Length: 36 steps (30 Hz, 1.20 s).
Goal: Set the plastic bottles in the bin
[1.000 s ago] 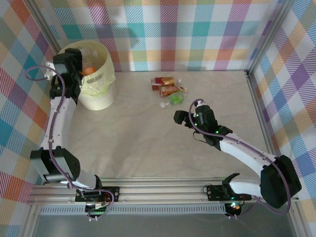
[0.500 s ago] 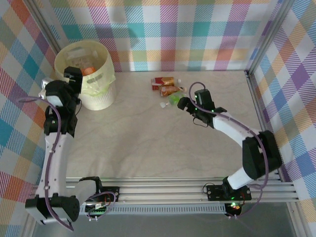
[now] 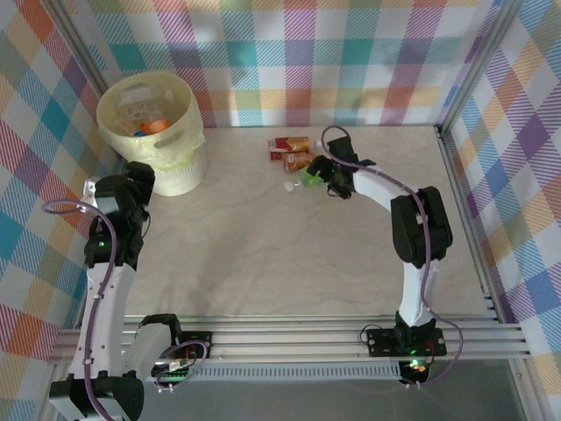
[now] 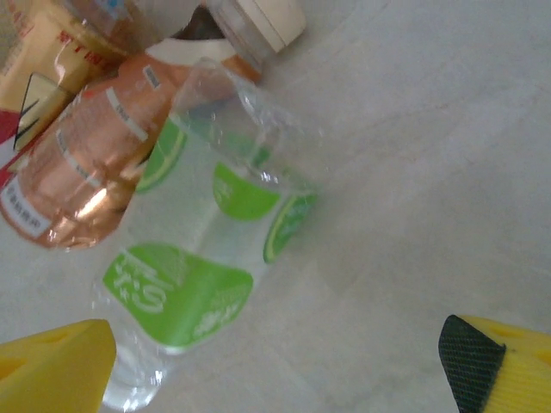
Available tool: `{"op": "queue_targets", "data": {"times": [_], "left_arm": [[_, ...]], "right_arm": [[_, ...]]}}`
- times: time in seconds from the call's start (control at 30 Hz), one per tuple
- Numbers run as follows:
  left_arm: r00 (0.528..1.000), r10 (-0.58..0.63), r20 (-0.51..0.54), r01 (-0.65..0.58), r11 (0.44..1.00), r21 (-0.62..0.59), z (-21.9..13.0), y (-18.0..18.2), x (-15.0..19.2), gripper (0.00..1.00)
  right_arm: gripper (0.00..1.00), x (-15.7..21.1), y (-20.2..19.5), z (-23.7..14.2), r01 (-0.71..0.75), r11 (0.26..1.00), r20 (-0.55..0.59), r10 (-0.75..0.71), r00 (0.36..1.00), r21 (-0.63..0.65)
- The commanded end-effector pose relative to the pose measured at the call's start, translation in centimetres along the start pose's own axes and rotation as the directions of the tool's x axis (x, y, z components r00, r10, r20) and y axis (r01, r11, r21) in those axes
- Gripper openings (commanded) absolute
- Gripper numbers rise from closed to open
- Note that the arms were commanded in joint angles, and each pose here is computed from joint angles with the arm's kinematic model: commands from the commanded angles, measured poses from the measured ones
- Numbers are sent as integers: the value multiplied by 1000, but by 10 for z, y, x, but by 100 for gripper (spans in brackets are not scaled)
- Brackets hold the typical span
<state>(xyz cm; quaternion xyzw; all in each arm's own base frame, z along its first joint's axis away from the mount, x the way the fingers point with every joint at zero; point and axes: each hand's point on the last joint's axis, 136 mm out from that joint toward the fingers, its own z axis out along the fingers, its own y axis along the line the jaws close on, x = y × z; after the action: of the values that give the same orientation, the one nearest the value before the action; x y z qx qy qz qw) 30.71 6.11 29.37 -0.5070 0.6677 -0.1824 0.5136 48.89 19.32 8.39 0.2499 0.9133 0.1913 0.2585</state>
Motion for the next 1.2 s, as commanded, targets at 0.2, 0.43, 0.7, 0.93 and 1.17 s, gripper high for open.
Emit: {"op": "queue_targets", "data": {"times": [0.2, 0.43, 0.7, 0.93, 1.17], "left_arm": [[995, 95, -6, -95, 991, -96, 4, 29, 8, 100], [993, 122, -10, -122, 986, -110, 5, 33, 10, 100], [979, 120, -162, -120, 993, 11, 19, 14, 41, 100], [954, 131, -270, -112, 990, 84, 23, 8, 69, 100], [909, 204, -364, -155, 975, 159, 24, 8, 96, 100]], "right_arm": [[96, -33, -3, 30, -141, 982, 82, 131, 988, 129], [86, -41, -10, 56, -188, 968, 115, 170, 979, 169], [71, -30, -9, 56, -161, 979, 71, 152, 986, 127], [61, -1, -23, 30, -117, 992, 27, 115, 993, 46], [59, 38, -48, -1, -66, 998, -25, 66, 997, 16]]}}
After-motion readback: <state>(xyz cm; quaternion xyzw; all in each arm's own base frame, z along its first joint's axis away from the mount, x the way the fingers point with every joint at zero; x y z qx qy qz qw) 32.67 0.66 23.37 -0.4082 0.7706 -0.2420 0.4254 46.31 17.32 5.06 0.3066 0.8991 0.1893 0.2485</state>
